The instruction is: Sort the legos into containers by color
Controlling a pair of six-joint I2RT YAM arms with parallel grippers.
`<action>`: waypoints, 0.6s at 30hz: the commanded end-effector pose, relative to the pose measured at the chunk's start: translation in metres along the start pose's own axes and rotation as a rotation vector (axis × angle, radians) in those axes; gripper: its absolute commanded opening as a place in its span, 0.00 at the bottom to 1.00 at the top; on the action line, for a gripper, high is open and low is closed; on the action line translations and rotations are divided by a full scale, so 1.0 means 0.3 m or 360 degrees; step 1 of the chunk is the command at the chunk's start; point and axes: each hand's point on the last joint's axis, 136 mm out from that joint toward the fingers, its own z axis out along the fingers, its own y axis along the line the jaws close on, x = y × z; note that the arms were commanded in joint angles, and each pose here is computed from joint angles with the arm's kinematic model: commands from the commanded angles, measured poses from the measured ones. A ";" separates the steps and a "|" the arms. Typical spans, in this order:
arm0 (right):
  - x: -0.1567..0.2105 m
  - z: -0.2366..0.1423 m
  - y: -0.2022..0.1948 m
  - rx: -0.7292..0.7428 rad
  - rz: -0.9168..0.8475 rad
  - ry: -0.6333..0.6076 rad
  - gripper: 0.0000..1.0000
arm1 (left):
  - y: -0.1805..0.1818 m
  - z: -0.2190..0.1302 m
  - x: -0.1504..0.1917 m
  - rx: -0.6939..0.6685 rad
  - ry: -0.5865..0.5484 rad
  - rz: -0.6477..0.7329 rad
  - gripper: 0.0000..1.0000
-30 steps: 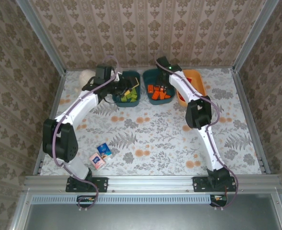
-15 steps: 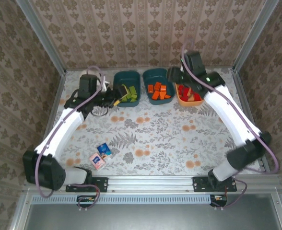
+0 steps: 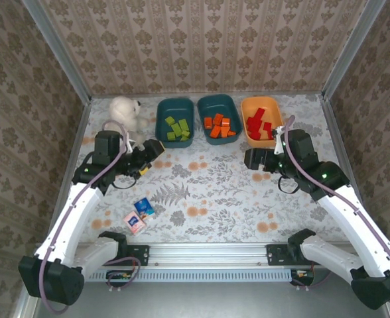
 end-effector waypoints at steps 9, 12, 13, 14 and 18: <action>-0.117 -0.080 -0.496 0.1190 0.0227 -0.0604 1.00 | 0.471 -0.366 -0.245 -0.1489 -0.0918 -0.0106 1.00; -0.096 -0.021 -0.610 0.1280 0.0244 -0.0709 1.00 | 0.503 -0.367 -0.355 -0.1755 -0.0967 0.0310 1.00; -0.090 0.002 -0.631 0.1322 0.0186 -0.0712 1.00 | 0.514 -0.338 -0.383 -0.1798 -0.0932 0.0480 1.00; -0.085 0.046 -0.646 0.1334 0.0084 -0.0688 1.00 | 0.524 -0.298 -0.414 -0.1818 -0.0902 0.0650 1.00; -0.035 0.216 -0.662 0.1195 -0.0080 -0.0570 1.00 | 0.598 -0.105 -0.454 -0.1577 -0.0793 0.0873 1.00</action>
